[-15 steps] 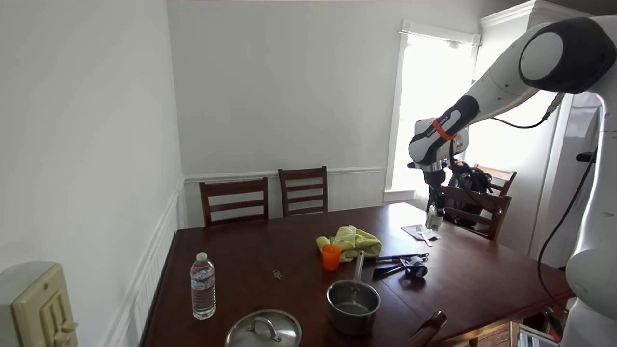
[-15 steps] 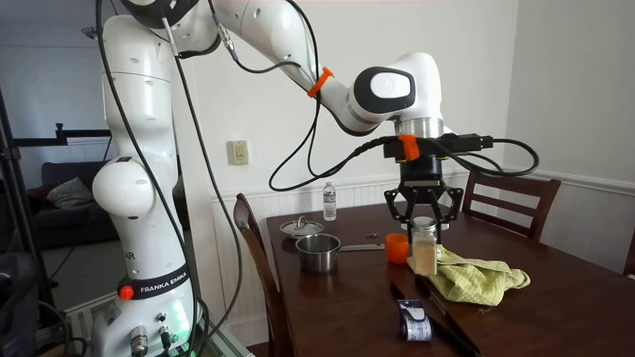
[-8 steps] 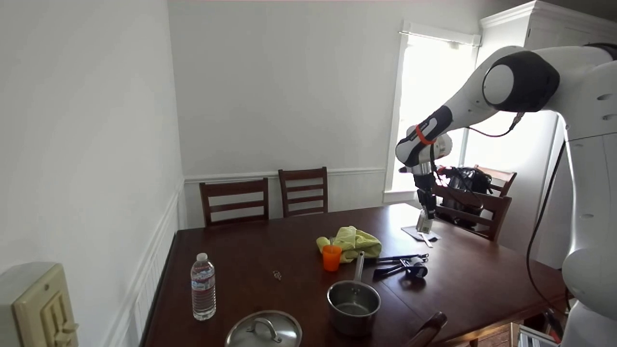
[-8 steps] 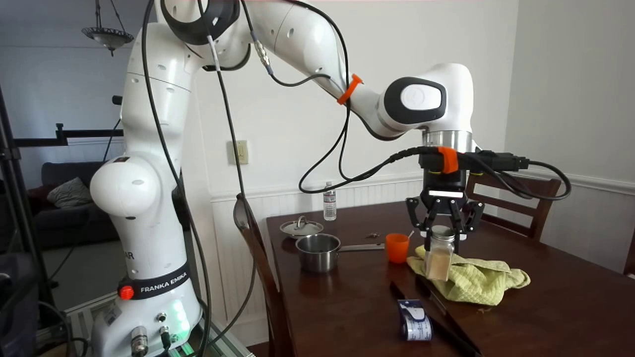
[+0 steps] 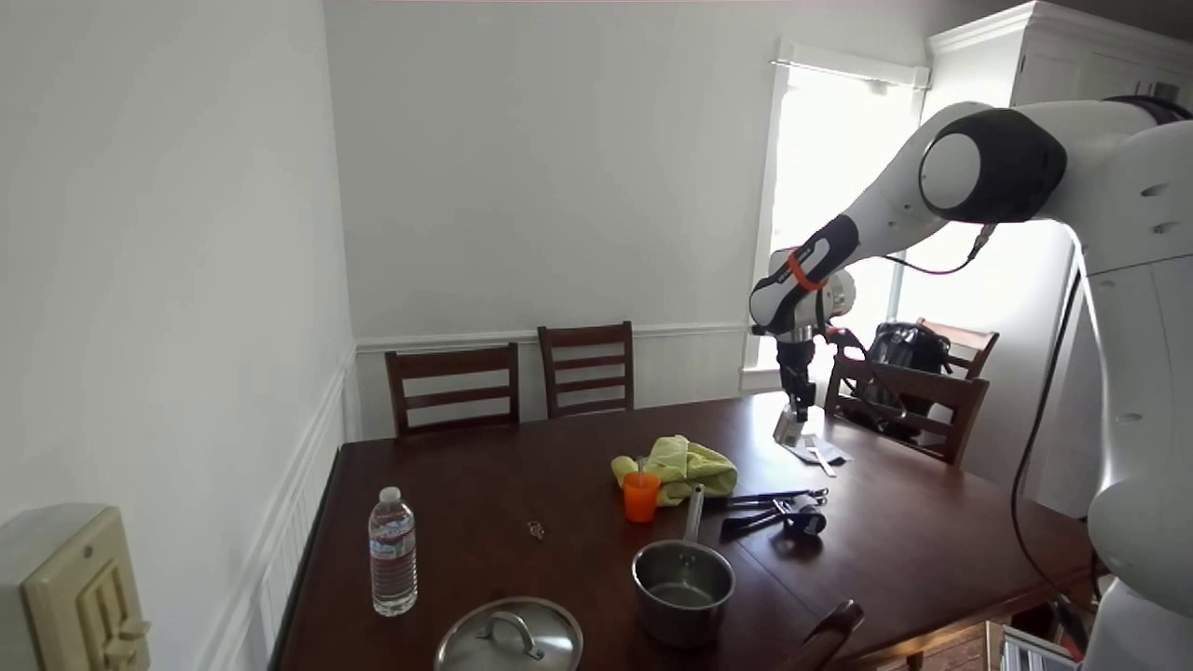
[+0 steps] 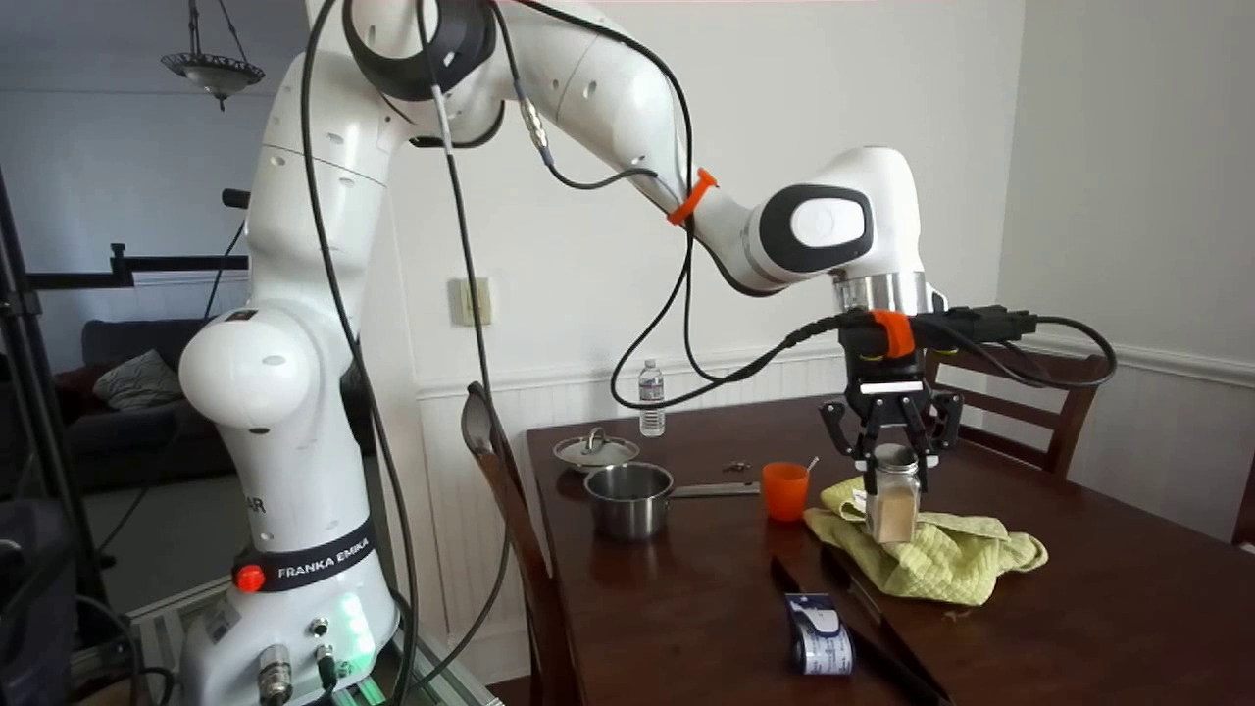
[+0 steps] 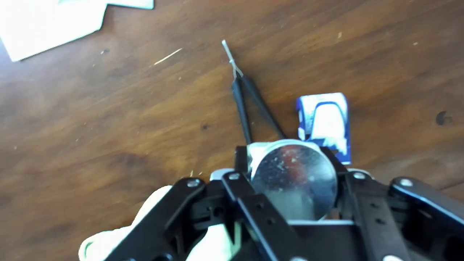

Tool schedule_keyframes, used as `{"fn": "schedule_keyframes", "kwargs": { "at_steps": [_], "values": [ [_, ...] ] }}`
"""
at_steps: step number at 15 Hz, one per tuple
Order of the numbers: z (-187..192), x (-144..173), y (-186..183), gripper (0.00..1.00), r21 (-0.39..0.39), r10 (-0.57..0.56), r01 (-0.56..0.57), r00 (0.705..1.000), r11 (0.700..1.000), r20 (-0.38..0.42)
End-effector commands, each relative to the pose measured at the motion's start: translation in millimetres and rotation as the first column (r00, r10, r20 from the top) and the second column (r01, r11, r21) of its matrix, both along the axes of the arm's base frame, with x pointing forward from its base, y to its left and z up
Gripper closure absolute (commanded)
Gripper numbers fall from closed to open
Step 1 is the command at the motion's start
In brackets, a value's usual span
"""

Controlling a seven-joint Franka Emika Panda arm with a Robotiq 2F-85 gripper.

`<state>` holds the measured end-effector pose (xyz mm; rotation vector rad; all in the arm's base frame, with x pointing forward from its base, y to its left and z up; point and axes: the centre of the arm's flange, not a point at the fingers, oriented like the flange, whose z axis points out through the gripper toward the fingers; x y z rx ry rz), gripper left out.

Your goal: Remove the spice bottle from the metallic bowl and place it on the table to the right

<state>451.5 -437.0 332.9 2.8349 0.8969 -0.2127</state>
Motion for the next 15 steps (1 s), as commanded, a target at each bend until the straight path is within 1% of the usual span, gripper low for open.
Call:
{"fn": "schedule_keyframes", "kwargs": {
  "at_steps": [1, 3, 4, 5, 8, 9, 13, 15],
  "values": [
    [-40, 57, -16, 0.77, -0.021, 0.073, -0.073, 0.997, 0.997, 0.039],
    [-55, 82, -19, 0.77, 0.005, 0.082, -0.082, 0.996, 0.997, 0.017],
    [-62, 88, -15, 0.77, 0.037, 0.093, -0.094, 0.995, 0.995, 0.018],
    [-60, 62, 8, 0.52, 0.001, 0.078, -0.078, 0.997, 0.997, 0.012],
    [-74, 77, 5, 0.52, 0.017, 0.087, -0.088, 0.996, 0.996, 0.010],
    [-74, 78, 4, 0.77, 0.017, 0.087, -0.087, 0.996, 0.996, 0.010],
    [-101, 84, -11, 0.77, -0.007, 0.056, -0.056, 0.998, 0.998, 0.010],
    [-118, 86, -13, 0.77, 0.001, 0.049, -0.049, 0.999, 0.999, -0.003]
  ]
}}
